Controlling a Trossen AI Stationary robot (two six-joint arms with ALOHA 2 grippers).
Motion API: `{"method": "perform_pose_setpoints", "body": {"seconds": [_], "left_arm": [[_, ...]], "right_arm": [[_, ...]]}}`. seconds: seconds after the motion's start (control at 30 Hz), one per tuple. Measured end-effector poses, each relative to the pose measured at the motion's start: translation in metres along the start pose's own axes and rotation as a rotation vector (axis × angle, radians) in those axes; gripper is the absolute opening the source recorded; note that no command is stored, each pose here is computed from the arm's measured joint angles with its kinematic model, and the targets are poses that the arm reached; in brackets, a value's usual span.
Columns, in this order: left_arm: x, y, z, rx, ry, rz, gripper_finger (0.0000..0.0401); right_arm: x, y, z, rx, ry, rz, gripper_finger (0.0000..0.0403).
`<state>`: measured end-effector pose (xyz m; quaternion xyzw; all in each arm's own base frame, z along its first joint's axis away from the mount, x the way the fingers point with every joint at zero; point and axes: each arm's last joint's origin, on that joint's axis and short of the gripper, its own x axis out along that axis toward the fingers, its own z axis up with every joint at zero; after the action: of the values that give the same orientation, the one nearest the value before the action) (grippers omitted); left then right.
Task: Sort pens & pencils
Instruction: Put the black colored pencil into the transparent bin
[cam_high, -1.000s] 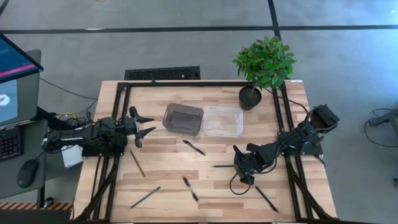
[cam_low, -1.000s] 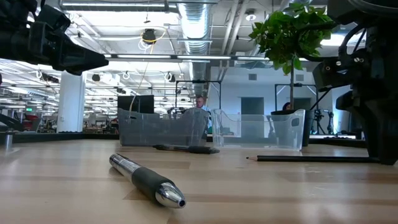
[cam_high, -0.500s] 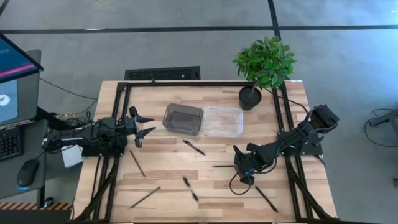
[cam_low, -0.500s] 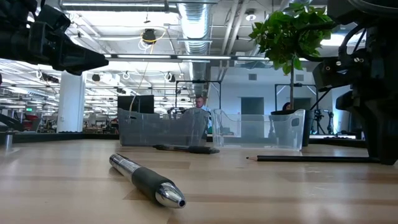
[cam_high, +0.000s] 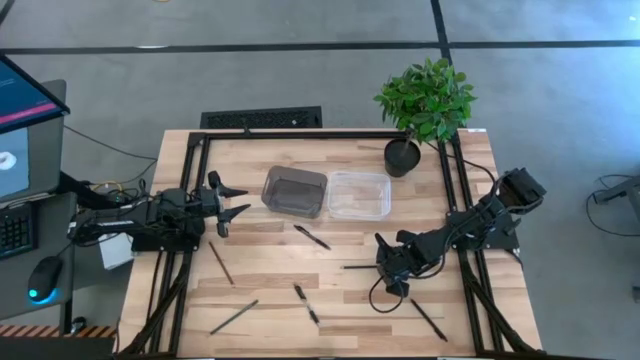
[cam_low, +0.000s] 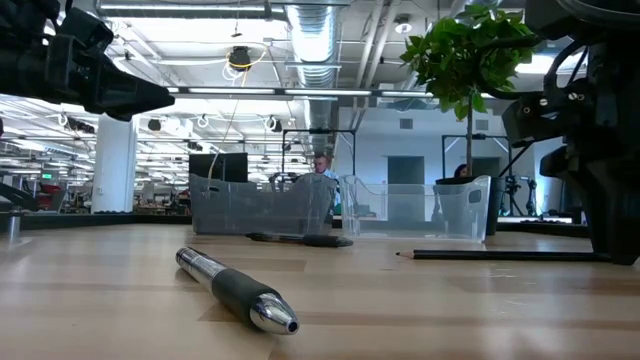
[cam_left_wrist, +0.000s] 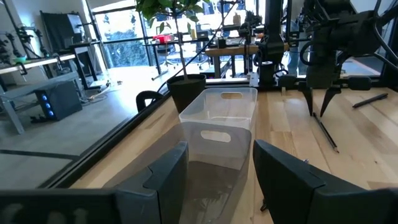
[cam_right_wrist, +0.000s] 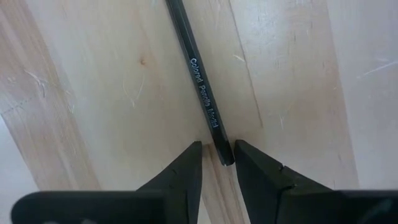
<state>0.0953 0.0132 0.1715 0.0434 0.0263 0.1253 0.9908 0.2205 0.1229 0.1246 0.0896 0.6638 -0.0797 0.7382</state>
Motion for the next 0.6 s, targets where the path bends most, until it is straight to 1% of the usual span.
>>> {"method": "perform_pose_setpoints", "body": {"seconds": [0.43, 0.6], "left_arm": [[0.0000, 0.0000, 0.0000, 0.000, 0.000, 0.000, 0.0174], [0.0000, 0.0000, 0.0000, 0.000, 0.000, 0.000, 0.0174]], "right_arm": [[0.0000, 0.0000, 0.0000, 0.000, 0.000, 0.000, 0.0118], [0.0001, -0.0003, -0.0001, 0.001, 0.000, -0.002, 0.0104]]}}
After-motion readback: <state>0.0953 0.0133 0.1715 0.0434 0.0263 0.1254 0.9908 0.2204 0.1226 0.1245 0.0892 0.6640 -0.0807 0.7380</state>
